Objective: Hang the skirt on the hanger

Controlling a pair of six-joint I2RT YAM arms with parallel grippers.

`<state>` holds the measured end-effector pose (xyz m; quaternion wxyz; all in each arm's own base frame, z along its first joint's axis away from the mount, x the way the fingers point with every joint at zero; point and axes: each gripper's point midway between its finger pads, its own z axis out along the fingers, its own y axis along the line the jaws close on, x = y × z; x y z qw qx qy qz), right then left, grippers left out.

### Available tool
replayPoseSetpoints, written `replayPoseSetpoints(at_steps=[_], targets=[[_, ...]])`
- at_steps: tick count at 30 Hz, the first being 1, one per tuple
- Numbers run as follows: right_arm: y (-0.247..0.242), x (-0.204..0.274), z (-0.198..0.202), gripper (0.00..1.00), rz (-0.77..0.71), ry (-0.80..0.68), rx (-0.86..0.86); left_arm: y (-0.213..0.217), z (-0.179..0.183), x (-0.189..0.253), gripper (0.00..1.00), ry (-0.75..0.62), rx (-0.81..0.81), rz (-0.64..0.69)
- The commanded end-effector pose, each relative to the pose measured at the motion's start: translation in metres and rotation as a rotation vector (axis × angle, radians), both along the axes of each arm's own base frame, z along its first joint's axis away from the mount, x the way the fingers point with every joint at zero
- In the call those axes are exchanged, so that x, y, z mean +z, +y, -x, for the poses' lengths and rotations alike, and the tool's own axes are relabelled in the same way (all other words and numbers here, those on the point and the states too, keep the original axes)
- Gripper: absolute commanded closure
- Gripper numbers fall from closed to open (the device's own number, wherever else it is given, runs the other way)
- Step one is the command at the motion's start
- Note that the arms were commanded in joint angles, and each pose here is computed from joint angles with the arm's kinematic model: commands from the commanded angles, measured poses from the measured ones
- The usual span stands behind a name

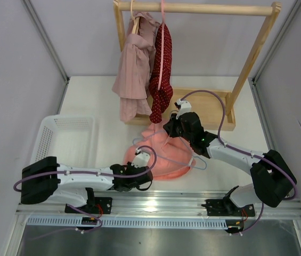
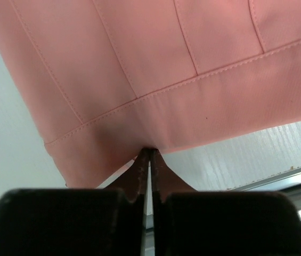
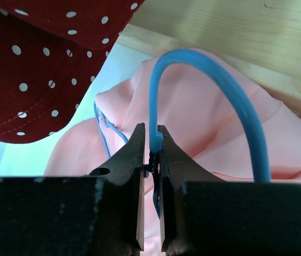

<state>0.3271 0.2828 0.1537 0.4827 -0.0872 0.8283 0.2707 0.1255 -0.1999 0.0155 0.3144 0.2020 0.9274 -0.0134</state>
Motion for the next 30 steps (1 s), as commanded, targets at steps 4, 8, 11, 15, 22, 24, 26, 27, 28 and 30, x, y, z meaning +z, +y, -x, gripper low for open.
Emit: replayPoseSetpoints(at_steps=[4,8,11,15,22,24,26,27,28,30], targets=[[0.001,0.021,-0.005,1.0,-0.012,-0.05,-0.009,-0.01,-0.01,0.031,1.0,-0.033,-0.026,0.069],[-0.001,0.026,-0.006,1.0,-0.013,-0.056,-0.016,-0.03,-0.011,0.065,1.0,-0.021,-0.094,0.191],[-0.001,0.033,-0.007,1.0,-0.03,-0.068,-0.017,-0.041,-0.01,0.084,1.0,0.014,-0.127,0.309],[0.0,0.042,-0.01,1.0,-0.036,-0.078,-0.012,-0.04,-0.01,0.096,1.0,0.058,-0.134,0.412],[0.003,0.049,-0.009,1.0,-0.051,-0.086,0.008,-0.034,-0.019,0.099,1.0,0.115,-0.112,0.517],[0.002,0.047,-0.009,1.0,-0.046,-0.083,0.002,-0.035,-0.019,0.099,1.0,0.136,-0.111,0.55],[0.001,0.046,-0.008,1.0,-0.042,-0.084,0.005,-0.034,-0.022,0.095,1.0,0.162,-0.086,0.591],[0.001,0.045,-0.007,1.0,-0.041,-0.083,0.005,-0.034,-0.024,0.094,1.0,0.168,-0.078,0.607],[0.0,0.047,-0.008,1.0,-0.044,-0.085,0.005,-0.035,-0.032,0.099,1.0,0.157,-0.057,0.647],[0.0,0.045,-0.007,1.0,-0.043,-0.082,0.008,-0.035,-0.03,0.09,1.0,0.196,-0.051,0.682]])
